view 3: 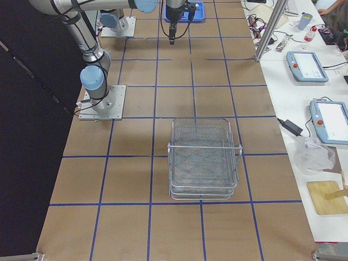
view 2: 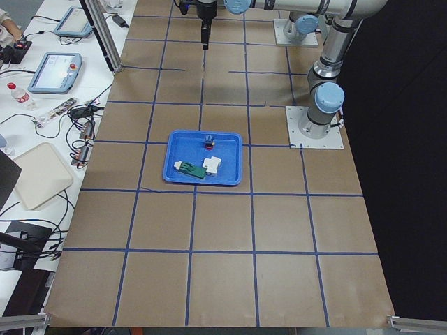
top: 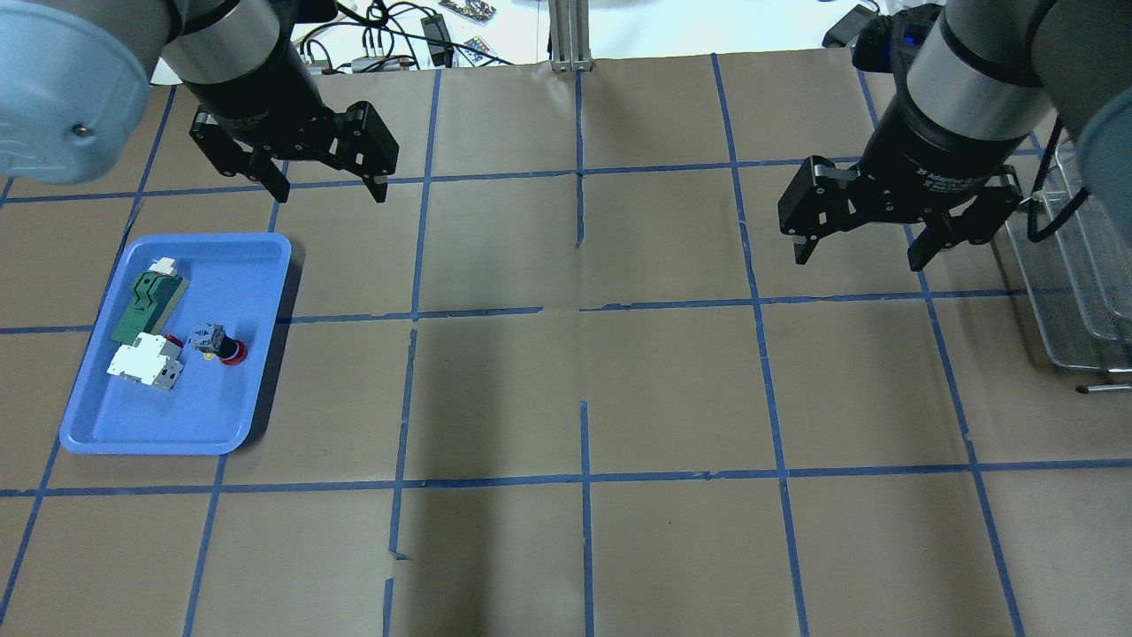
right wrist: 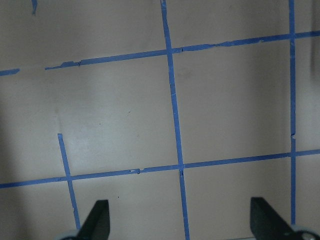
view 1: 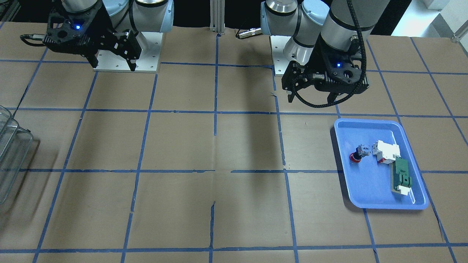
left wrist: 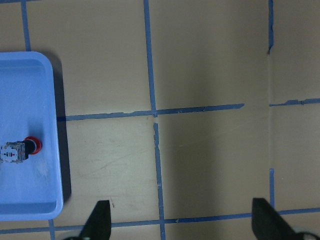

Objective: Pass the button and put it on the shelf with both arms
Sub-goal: 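Move the left gripper over the red push button in the blue tray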

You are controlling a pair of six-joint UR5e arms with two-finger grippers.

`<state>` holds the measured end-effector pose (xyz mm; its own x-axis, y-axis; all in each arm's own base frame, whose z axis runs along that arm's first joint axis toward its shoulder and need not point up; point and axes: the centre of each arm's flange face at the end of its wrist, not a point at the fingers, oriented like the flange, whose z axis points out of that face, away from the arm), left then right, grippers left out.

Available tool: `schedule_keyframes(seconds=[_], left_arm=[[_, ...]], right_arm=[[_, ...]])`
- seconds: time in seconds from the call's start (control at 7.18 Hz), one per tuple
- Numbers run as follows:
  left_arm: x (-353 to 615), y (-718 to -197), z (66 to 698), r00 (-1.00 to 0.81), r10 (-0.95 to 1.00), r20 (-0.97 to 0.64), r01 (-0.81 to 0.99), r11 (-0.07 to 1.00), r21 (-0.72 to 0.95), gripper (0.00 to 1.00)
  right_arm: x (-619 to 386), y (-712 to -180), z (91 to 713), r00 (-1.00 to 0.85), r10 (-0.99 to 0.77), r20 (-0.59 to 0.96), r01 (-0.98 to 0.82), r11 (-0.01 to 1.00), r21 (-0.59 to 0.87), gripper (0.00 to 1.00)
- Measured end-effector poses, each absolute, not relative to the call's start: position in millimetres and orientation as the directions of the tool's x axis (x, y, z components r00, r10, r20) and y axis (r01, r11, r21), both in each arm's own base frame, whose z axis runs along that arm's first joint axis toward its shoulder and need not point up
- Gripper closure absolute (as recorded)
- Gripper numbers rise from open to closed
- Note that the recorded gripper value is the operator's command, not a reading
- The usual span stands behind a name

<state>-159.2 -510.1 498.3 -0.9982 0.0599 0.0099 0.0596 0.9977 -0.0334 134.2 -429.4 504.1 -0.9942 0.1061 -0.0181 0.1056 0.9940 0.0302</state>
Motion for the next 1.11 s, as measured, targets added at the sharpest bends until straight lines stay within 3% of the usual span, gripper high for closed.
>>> schedule_keyframes(seconds=[0.7,1.11], left_arm=[[-150.8,-499.0,507.2,-0.994,0.106,-0.007,0.106,0.993,-0.05,0.0],[-79.3,-526.7,470.1,-0.994,0.106,-0.009,0.106,0.994,0.01,0.0]], right_arm=[[134.2,-430.5,505.5,-0.995,0.1,-0.02,0.1,0.995,0.017,0.0],[134.6,-430.4,505.5,-0.995,0.1,-0.021,0.099,0.995,0.017,0.0]])
